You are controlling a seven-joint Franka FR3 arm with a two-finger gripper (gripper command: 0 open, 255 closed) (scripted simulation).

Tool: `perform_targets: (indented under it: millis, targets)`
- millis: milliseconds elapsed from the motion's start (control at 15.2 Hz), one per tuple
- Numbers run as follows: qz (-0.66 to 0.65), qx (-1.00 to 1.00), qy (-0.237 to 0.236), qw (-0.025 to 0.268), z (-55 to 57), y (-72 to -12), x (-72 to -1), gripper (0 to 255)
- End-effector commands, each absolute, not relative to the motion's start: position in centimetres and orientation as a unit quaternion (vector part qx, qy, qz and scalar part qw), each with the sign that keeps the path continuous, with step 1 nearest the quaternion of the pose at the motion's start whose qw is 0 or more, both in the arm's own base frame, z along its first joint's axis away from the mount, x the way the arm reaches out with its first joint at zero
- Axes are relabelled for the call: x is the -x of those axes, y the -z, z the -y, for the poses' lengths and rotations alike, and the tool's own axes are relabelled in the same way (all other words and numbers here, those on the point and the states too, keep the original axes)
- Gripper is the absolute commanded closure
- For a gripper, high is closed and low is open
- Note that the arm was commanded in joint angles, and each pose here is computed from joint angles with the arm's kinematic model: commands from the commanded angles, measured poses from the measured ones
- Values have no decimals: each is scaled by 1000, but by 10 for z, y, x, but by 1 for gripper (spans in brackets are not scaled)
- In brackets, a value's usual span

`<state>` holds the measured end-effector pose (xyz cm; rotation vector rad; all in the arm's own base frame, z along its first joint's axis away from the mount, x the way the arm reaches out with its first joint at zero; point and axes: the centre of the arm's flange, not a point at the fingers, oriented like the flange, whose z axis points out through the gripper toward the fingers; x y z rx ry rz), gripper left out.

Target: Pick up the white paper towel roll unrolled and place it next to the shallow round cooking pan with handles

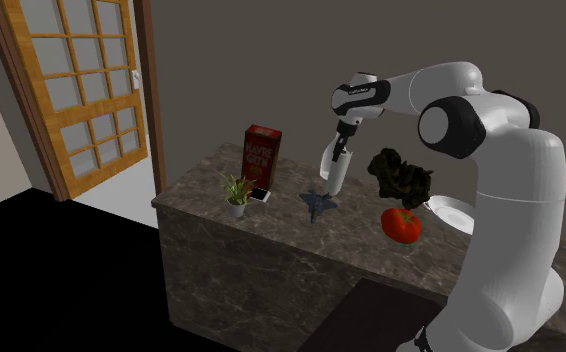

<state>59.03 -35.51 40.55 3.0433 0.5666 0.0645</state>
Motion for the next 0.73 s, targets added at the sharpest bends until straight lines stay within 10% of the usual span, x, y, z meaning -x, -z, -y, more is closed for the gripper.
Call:
perform_targets:
  millis: [0, 660]
  targets:
    - [-183, -983, -20, 23, 356, -404, -590, 255]
    - [-183, -983, -20, 23, 356, -436, -590, 255]
